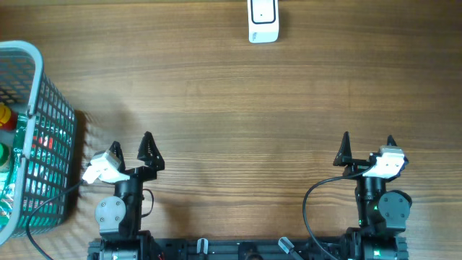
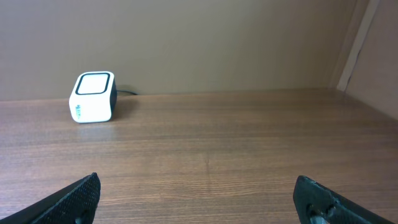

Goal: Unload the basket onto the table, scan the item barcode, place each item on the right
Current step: 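Move the left gripper over the basket toward the red-yellow bottle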

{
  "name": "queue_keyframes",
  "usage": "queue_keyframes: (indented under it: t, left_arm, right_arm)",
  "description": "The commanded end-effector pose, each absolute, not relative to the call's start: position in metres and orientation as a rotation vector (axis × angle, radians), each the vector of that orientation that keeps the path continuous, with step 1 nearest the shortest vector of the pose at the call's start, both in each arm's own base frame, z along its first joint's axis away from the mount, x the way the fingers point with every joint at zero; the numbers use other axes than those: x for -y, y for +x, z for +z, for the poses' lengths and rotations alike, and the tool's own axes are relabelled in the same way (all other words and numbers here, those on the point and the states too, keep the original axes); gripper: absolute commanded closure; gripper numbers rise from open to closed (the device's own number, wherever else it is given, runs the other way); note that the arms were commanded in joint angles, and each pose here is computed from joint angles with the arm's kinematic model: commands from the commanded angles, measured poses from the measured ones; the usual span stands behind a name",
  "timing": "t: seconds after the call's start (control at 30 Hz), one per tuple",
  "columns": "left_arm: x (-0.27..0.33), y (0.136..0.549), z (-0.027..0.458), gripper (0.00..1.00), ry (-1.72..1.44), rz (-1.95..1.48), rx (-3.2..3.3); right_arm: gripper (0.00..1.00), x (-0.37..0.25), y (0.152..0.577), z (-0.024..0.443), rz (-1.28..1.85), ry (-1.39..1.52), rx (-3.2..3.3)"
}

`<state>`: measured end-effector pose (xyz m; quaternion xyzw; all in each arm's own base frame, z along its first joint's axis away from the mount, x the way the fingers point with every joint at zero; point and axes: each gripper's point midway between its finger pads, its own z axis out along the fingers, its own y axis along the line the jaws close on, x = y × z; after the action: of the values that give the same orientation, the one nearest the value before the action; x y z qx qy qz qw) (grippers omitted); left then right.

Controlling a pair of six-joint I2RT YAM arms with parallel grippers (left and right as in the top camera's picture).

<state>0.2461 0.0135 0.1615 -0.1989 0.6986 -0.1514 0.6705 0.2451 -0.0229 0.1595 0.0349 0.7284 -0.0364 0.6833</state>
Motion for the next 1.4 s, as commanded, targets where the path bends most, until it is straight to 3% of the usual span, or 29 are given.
queue_keyframes:
  t: [0.0, 0.93, 1.07, 1.37]
  left_arm:
    - [-0.057, 0.238, 0.163, 0.00, -0.501, 0.005, -1.538]
    - [-0.042, 0.242, 0.167, 0.00, -0.455, -0.096, -1.536]
    - [0.000, 0.240, 0.215, 0.01, -0.252, -0.295, -1.475]
    - [-0.035, 0.207, 0.384, 0.00, -0.367, -0.066, -1.500]
  right_arm:
    - [0.00, 0.013, 0.247, 0.174, -0.081, -0.041, -1.576]
    - [0.00, 0.013, 0.247, 0.174, -0.082, -0.041, -1.576]
    - [0.00, 0.013, 0.247, 0.174, -0.081, -0.041, -1.576]
    - [0.00, 0.013, 0.247, 0.174, -0.082, -0.041, -1.576]
